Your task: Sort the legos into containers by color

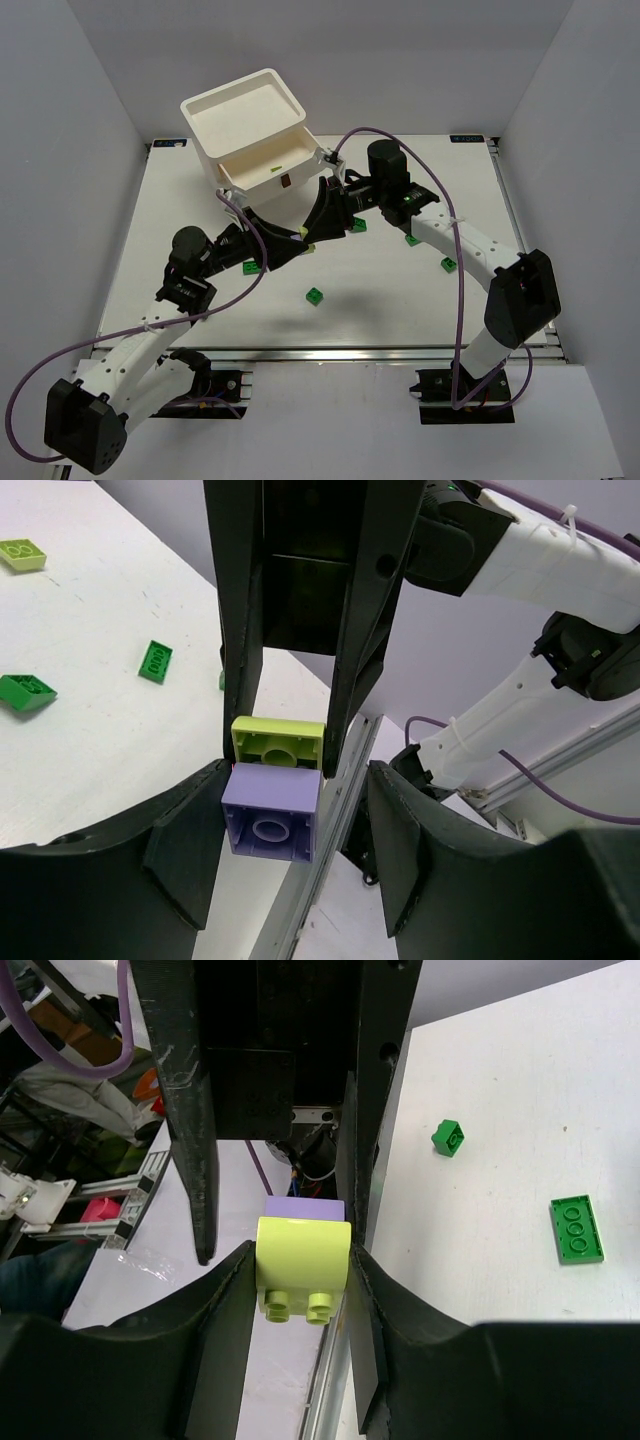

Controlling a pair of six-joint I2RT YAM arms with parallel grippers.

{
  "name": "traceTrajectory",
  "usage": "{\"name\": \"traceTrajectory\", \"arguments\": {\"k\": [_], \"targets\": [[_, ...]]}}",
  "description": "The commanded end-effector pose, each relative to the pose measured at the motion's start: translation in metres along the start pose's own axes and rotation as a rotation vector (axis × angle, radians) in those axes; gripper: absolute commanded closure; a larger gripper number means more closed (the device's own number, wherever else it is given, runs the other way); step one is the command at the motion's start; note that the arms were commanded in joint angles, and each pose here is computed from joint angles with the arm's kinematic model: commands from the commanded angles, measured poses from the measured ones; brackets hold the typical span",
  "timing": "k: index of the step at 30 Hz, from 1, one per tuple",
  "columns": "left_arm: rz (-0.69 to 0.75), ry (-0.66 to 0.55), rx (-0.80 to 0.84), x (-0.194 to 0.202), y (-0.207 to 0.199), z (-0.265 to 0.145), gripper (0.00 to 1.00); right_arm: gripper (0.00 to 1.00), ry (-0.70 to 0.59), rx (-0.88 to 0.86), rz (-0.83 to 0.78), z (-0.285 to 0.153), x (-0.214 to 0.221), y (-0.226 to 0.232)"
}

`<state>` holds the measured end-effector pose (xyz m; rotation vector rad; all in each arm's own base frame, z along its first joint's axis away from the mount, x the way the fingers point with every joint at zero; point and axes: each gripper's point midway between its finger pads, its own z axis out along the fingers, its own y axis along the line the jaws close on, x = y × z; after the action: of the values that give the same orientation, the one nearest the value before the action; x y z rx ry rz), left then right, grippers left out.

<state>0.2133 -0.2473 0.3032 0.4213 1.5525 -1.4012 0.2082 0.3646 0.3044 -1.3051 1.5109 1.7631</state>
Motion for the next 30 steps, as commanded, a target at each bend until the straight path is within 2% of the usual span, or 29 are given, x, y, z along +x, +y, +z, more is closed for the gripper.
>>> {"name": "traceTrajectory", "arguments": {"k": [1, 5, 10, 19, 30], "targets": [[0.057, -0.028, 0.0, -0.017, -0.01, 0.0, 0.34, 1.0, -0.016, 0.008, -0.085, -0.004, -0.019, 0.011], [0.052, -0.018, -0.009, -0.013, -0.008, -0.001, 0.4, 1.0, -0.016, 0.006, -0.087, -0.003, -0.019, 0.012], [0.051, -0.009, -0.013, -0.01, -0.006, -0.001, 0.42, 1.0, -0.019, 0.005, -0.095, -0.004, -0.022, 0.014], [0.063, 0.002, -0.025, -0.01, -0.006, -0.003, 0.3, 1.0, -0.021, 0.0, -0.109, -0.004, -0.025, 0.018], [0.073, 0.004, -0.042, -0.009, -0.004, -0.006, 0.31, 1.0, -0.025, 0.001, -0.12, -0.007, -0.027, 0.02]]}}
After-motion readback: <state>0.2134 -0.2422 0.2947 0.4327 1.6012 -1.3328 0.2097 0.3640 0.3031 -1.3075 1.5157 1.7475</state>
